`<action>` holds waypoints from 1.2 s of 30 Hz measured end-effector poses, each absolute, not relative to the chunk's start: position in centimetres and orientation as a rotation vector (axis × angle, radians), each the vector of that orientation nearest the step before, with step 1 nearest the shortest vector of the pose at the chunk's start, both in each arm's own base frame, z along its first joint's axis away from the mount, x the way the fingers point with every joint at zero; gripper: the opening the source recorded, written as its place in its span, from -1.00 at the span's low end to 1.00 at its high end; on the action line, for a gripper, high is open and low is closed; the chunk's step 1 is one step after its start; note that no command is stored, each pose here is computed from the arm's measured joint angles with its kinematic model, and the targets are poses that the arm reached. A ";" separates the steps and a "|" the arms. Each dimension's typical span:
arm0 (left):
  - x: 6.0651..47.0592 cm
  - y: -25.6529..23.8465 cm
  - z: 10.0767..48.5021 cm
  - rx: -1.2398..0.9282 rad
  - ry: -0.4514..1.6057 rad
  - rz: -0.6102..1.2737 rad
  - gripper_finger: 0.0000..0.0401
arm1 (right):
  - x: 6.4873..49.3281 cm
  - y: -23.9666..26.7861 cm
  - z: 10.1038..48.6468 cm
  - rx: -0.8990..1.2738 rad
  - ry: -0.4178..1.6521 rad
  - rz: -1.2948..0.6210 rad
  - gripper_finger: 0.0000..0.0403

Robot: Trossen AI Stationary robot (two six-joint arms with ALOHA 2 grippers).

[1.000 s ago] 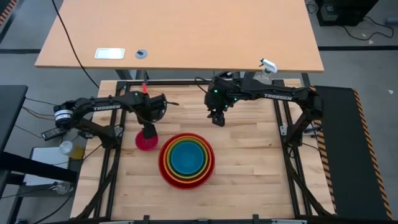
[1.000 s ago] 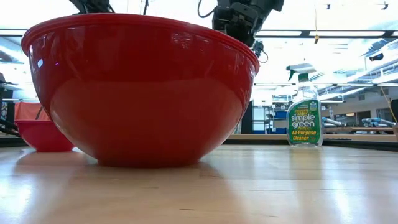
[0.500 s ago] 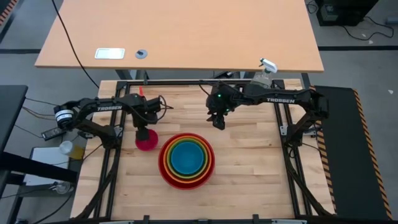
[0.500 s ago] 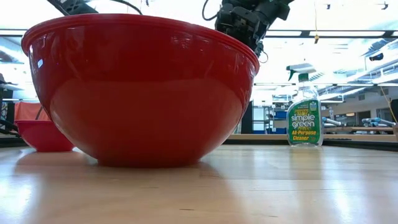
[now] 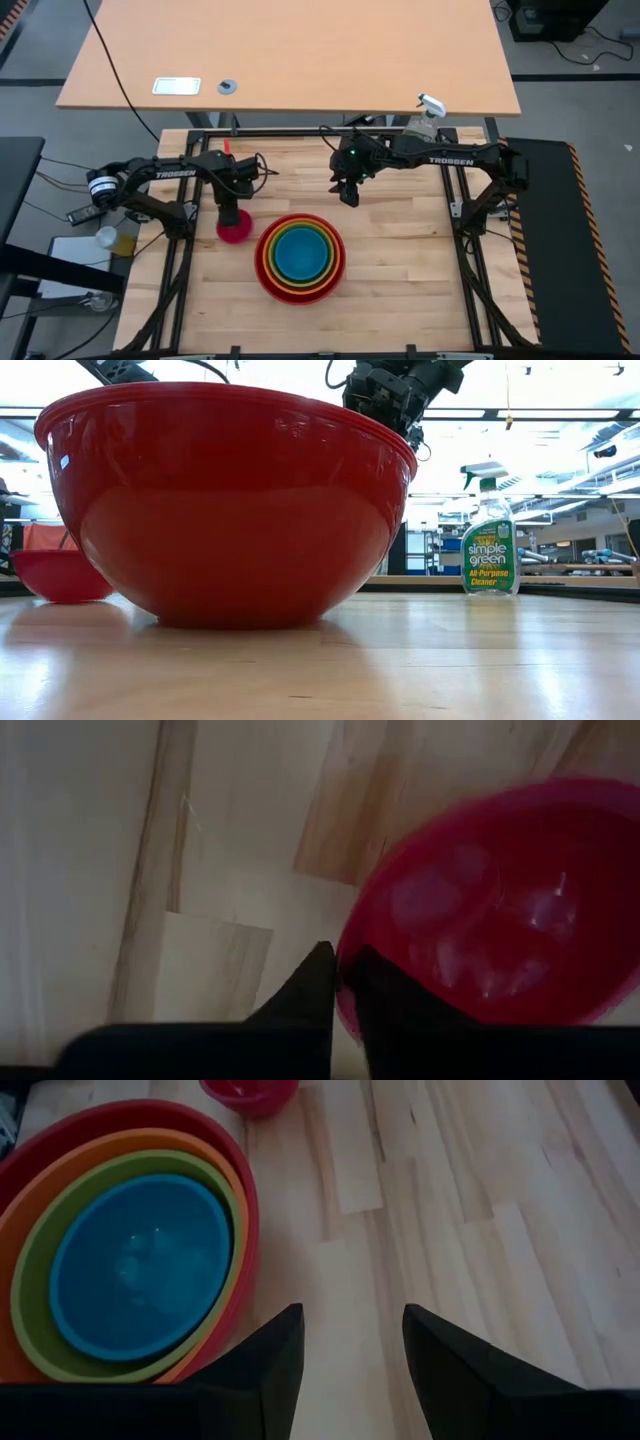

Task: Nest bowls inside each other
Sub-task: Stack the pink bowl on top of the blue bowl

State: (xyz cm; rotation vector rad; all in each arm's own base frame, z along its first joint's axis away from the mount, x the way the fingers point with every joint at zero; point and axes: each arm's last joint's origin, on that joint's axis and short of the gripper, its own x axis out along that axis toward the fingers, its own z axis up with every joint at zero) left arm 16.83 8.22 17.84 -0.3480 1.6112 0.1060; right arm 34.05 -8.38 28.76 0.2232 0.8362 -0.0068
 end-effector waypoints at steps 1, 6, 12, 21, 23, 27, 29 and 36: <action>16.8 8.2 17.8 -0.349 1.614 0.106 -0.89 | 34.0 -8.4 28.8 0.225 0.837 -0.008 -0.12; 16.8 8.3 18.0 -0.347 1.621 0.125 -0.93 | 34.1 -8.4 28.7 0.229 0.837 -0.010 -0.12; 17.2 8.5 19.4 -0.348 1.619 0.138 -0.95 | 34.0 -8.4 28.7 0.230 0.837 -0.012 -0.12; 18.4 9.2 25.0 -0.270 1.578 0.057 -0.96 | 32.6 -10.0 29.7 0.255 0.835 -0.065 -0.12; 18.6 9.8 26.4 -0.265 1.540 0.070 -0.97 | 32.1 -10.5 30.1 0.261 0.830 -0.082 -0.12; 18.4 10.7 29.7 -0.269 1.476 0.097 -0.97 | 31.1 -11.1 30.9 0.266 0.815 -0.106 -0.13; 18.6 11.1 31.5 -0.285 1.393 0.094 -0.97 | 30.6 -11.1 31.2 0.263 0.820 -0.112 -0.15; 20.2 9.7 36.5 -0.353 1.151 0.045 -0.97 | 28.5 -11.2 30.9 0.250 0.758 -0.164 -0.21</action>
